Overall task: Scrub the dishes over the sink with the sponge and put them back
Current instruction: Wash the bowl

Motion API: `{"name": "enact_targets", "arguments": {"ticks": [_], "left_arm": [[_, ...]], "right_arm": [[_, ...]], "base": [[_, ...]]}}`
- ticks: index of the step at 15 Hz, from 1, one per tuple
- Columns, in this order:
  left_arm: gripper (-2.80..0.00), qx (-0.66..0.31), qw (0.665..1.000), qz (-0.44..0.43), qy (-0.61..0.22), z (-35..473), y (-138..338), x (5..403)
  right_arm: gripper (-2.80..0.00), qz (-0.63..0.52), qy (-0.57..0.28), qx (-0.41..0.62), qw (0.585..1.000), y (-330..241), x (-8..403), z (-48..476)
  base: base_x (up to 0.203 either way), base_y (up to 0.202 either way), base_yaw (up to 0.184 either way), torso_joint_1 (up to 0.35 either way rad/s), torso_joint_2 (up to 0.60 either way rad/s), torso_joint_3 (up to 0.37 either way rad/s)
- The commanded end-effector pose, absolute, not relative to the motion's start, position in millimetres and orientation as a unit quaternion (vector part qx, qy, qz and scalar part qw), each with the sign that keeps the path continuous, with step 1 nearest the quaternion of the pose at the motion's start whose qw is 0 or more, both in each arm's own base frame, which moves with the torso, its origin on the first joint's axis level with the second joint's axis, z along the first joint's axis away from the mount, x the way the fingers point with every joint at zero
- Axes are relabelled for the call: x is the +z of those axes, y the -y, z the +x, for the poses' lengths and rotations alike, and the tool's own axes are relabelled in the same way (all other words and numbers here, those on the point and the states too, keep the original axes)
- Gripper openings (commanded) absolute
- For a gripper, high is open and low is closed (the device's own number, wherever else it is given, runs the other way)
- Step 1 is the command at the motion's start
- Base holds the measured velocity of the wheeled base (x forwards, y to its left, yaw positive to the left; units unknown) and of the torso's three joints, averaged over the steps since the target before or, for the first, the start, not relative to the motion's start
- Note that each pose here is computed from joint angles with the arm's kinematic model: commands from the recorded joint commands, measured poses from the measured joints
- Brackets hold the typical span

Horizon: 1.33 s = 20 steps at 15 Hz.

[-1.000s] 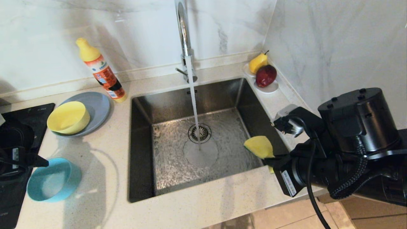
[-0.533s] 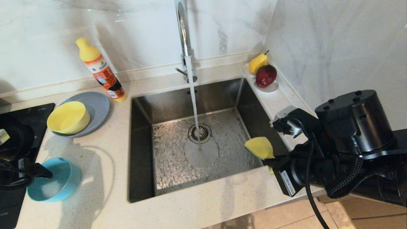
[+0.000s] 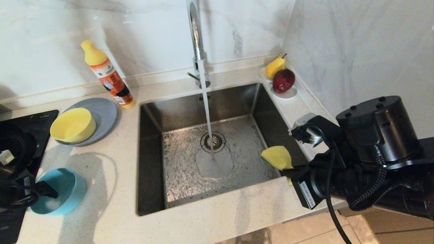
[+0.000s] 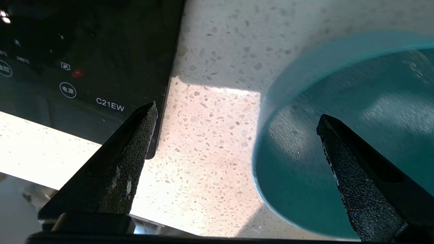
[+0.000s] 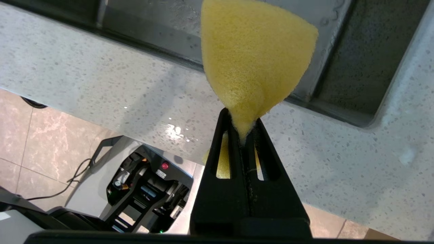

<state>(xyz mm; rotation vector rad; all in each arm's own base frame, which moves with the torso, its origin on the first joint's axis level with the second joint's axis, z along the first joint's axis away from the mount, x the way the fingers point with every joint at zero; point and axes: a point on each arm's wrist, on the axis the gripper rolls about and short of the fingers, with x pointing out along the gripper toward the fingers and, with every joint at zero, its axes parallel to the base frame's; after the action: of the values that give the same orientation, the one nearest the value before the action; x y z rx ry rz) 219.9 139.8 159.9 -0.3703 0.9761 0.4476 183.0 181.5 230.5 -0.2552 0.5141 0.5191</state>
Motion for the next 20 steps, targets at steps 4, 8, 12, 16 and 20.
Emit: {"name": "enact_targets", "arguments": {"ticks": [4,8,12,16,20], "left_arm": [[0.00,0.215,0.829,-0.196,-0.477,225.2,-143.7,151.5],[-2.80,0.215,0.825,-0.206,-0.480,225.6,-143.8,149.8],[-2.80,0.214,0.823,-0.209,-0.484,226.6,-144.4,147.0],[-2.80,0.213,0.824,-0.208,-0.483,226.3,-144.1,147.8],[-2.80,0.195,0.838,-0.228,-0.455,216.1,-135.8,170.7]], "right_arm": [[-2.80,-0.124,-0.251,0.249,0.927,-179.5,231.1,183.8],[-2.80,-0.123,-0.249,0.249,0.928,-178.1,232.3,182.9],[-2.80,-0.123,-0.250,0.248,0.928,-177.9,231.4,182.8],[-2.80,-0.121,-0.247,0.249,0.929,-176.7,233.3,181.5],[-2.80,-0.119,-0.243,0.249,0.930,-174.9,236.2,179.8]], "base": [[0.000,0.000,0.000,0.000,0.00,0.000],[0.000,0.000,0.000,0.000,0.00,0.000],[0.000,0.000,0.000,0.000,0.00,0.000],[0.000,0.000,0.000,0.000,0.00,0.000],[0.000,0.000,0.000,0.000,0.00,0.000]]}}
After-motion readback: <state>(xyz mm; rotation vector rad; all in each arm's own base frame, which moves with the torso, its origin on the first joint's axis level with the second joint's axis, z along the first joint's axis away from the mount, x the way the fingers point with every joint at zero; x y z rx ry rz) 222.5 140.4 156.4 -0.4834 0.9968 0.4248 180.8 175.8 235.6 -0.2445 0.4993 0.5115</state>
